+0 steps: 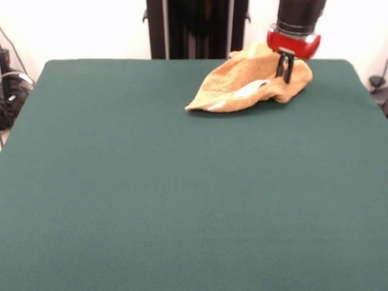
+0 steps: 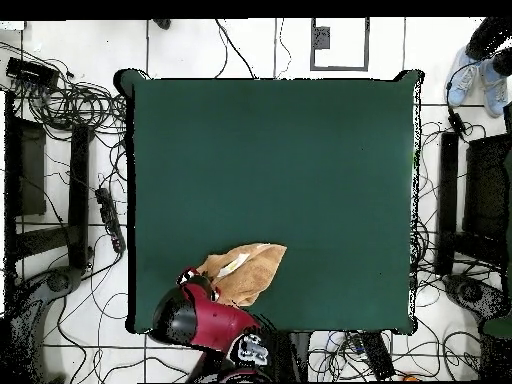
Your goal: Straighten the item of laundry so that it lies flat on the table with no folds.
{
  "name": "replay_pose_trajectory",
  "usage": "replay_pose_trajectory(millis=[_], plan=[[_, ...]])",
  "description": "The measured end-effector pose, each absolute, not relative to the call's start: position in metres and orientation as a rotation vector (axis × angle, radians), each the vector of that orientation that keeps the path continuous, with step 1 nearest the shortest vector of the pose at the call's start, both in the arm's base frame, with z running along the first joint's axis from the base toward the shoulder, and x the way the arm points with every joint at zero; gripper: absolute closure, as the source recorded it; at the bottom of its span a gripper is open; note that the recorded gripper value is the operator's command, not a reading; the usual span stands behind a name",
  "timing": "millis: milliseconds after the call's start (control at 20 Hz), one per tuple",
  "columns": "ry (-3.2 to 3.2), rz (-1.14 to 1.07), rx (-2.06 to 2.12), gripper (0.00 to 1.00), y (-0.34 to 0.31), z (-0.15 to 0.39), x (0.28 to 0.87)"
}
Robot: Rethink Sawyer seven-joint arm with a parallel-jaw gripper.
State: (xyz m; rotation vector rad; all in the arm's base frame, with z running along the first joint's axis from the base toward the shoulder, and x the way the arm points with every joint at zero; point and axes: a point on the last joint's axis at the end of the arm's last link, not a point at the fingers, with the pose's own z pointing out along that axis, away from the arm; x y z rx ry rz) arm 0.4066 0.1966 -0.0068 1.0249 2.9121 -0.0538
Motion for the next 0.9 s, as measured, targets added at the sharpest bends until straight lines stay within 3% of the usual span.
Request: replay_pose_trajectory(millis=[900], plan=[[3.186, -0.145, 0.875, 1.0, 0.212, 0.12, 0.431]])
